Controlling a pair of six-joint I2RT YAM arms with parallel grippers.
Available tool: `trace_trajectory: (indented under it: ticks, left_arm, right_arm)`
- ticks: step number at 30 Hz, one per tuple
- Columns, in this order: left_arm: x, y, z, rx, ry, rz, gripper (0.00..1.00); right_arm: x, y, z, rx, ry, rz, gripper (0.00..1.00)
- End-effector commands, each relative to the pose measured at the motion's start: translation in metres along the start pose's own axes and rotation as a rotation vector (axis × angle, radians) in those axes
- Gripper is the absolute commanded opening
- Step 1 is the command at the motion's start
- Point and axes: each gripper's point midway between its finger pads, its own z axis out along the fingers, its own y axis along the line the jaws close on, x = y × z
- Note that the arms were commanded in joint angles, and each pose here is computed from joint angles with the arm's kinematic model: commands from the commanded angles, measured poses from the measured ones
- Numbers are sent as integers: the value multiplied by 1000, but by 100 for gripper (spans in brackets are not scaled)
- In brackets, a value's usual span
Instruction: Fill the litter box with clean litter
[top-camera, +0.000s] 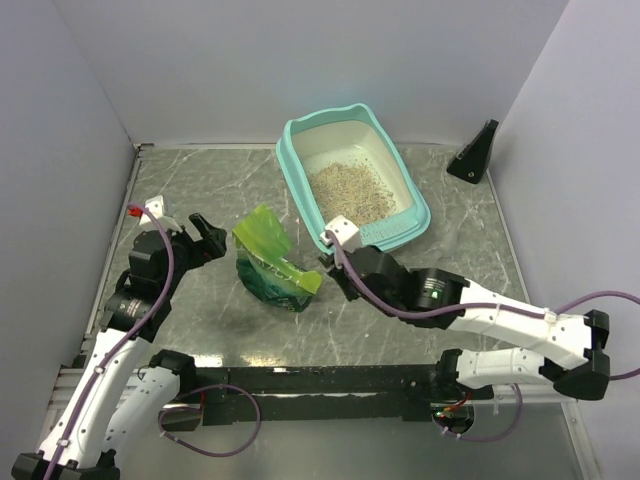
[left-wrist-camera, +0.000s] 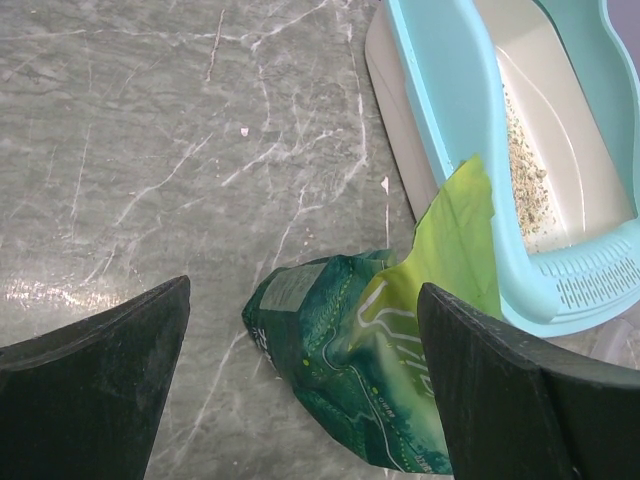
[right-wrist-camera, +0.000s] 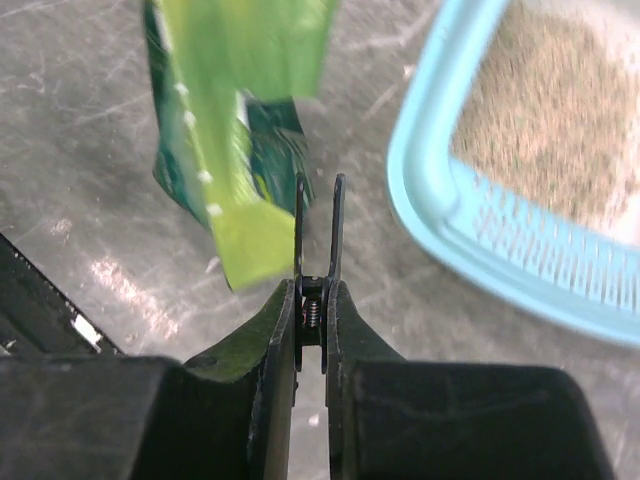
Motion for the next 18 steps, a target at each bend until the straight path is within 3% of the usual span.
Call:
trace_trajectory:
  ticks: [1, 10, 15, 18]
  left_arm:
    - [-2, 0, 4, -5, -10, -20, 99]
    - [-2, 1, 3, -8, -13, -21, 99]
    - [0, 0, 6, -4, 0, -16, 99]
    - [2, -1, 7, -1, 7, -14, 99]
  right_arm:
    - [52, -18, -11, 93, 126, 85, 0]
    - [151, -20, 4, 180, 340, 281, 0]
    - [180, -20, 19, 211, 398, 356, 0]
    - [194, -22, 26, 231, 431, 396, 10]
